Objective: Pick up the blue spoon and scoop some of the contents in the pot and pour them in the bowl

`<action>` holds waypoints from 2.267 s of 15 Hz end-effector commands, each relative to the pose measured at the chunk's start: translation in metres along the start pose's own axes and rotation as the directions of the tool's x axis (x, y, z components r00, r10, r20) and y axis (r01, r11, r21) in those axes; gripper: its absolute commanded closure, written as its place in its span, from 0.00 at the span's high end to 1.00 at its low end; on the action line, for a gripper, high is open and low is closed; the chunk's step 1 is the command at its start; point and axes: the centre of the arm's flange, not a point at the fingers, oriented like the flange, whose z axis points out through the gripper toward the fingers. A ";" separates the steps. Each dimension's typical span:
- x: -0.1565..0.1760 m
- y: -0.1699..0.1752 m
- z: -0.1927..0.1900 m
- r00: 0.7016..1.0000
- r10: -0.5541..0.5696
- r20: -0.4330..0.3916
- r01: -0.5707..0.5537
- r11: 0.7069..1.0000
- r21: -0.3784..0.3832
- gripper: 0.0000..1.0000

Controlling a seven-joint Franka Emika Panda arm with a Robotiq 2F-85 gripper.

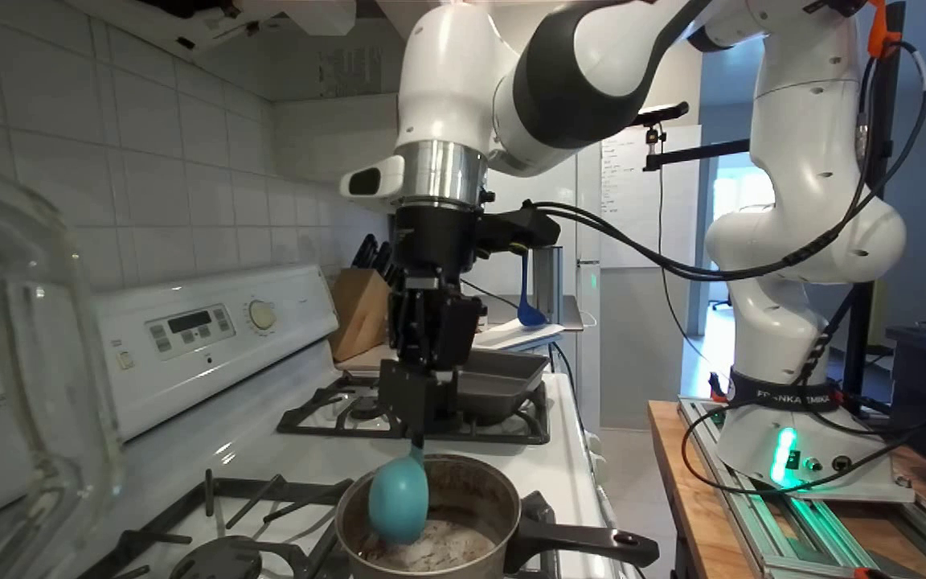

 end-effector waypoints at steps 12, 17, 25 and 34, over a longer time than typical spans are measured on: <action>0.041 -0.045 0.011 0.934 -0.216 0.283 0.254 0.961 -0.106 0.22; 0.048 -0.048 0.021 0.905 -0.250 0.343 0.307 0.943 -0.125 0.22; 0.057 -0.073 0.038 0.851 -0.337 0.403 0.427 0.890 -0.158 0.22; 0.058 -0.103 0.052 0.750 -0.400 0.527 0.565 0.801 -0.197 0.22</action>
